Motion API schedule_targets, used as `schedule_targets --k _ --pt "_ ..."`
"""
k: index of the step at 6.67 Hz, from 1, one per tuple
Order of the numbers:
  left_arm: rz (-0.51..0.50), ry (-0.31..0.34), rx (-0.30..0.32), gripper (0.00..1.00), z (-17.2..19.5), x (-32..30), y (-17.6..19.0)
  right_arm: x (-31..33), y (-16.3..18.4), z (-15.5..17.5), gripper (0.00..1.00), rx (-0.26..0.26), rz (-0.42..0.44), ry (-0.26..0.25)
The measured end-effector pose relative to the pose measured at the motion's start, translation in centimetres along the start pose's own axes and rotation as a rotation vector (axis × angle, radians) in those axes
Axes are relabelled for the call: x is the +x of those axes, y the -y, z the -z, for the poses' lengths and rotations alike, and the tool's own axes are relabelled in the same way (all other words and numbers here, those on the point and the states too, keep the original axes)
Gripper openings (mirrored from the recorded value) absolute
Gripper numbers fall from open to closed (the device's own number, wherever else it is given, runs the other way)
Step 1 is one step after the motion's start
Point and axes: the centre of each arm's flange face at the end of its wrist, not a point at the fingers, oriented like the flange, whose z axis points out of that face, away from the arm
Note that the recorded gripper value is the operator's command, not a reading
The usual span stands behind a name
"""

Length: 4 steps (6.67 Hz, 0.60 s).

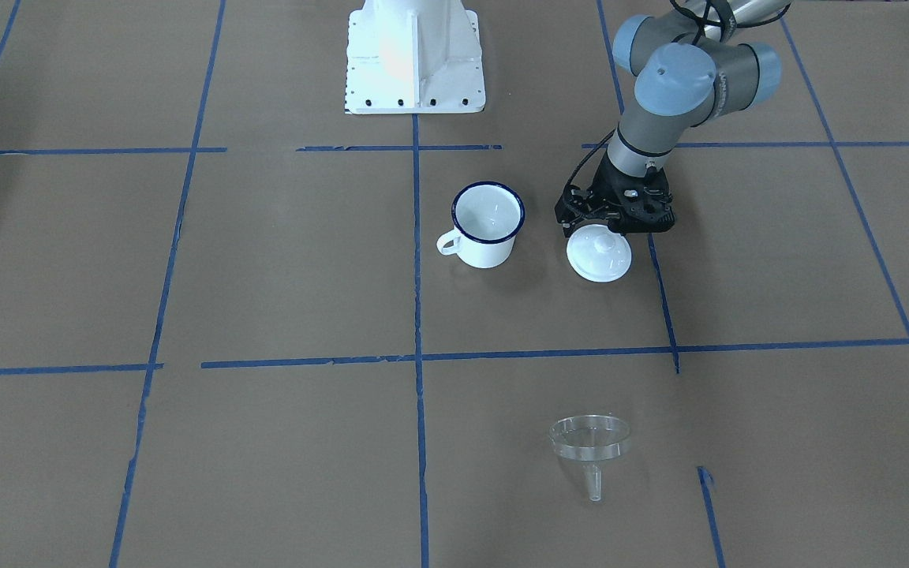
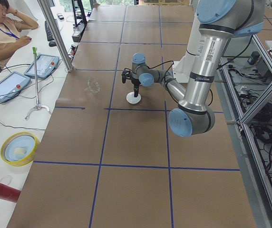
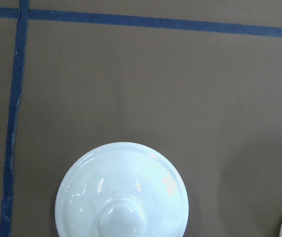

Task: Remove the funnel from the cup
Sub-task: 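Lower the left gripper onto the white lid's knob and grasp it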

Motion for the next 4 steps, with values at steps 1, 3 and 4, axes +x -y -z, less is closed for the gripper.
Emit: schedule_targets --k 1,3,4 --pt "0.002 0.009 -0.003 0.99 -0.43 -0.32 0.05 0.0 0.0 0.0 1.0 0.0 0.0 0.0" --pt "0.005 0.018 -0.006 0.81 -0.81 -0.6 0.13 0.0 0.0 0.0 1.0 0.0 0.0 0.0" --pt "0.006 0.018 -0.005 0.82 -0.81 -0.63 0.17 0.0 0.0 0.0 1.0 0.0 0.0 0.0"
